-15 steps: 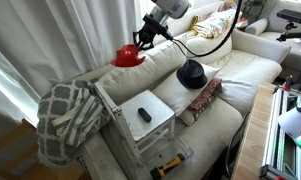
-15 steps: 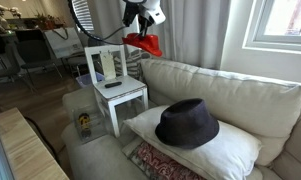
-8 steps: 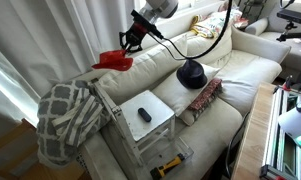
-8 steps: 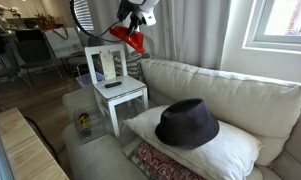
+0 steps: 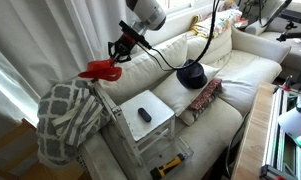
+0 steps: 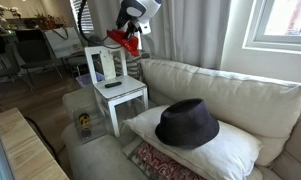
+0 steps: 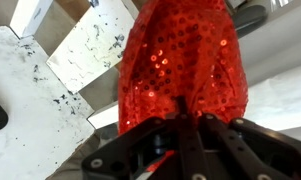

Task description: Hang the red and black hats on the backrest of the white chair

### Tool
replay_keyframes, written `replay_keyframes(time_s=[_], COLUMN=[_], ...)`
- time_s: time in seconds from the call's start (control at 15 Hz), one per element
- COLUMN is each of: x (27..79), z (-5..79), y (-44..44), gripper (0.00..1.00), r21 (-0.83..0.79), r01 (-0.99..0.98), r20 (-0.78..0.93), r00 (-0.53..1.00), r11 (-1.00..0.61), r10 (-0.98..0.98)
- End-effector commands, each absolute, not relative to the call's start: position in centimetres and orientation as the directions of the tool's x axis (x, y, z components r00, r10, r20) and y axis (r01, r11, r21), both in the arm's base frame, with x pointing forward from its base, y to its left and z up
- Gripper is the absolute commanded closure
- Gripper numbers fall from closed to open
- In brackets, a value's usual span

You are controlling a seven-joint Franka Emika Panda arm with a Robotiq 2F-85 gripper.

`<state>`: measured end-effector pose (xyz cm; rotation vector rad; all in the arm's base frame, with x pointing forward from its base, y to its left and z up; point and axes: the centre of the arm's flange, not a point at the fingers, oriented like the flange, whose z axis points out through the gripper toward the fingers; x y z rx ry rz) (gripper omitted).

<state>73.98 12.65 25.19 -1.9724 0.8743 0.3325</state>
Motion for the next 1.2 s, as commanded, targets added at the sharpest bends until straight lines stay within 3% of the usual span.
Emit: replay_keyframes(time_s=[0.0,0.53,0.6,0.67,0.8,1.13], x=[76.2,75.3,75.1,75.0,74.9,74.8], z=[23.6,21.0,20.9,20.8,21.0,22.1], y=[14.3,16.1,16.2,16.3,16.2,15.4], gripper=[0.99,0.99,0.93,0.70,0.67,0.30], r21=[-0.622,-0.565,-0.559,-0.554,-0.554,-0.570], r01=[-0.706,-0.694,-0.689,-0.684,-0.674,-0.639], r20=[-0.588,-0.615,-0.616,-0.614,-0.606,-0.550], r00=[0.706,0.715,0.718,0.721,0.729,0.764], r11=[-0.338,-0.446,-0.462,-0.474,-0.489,-0.517], r10=[-0.394,-0.332,-0.324,-0.321,-0.317,-0.339])
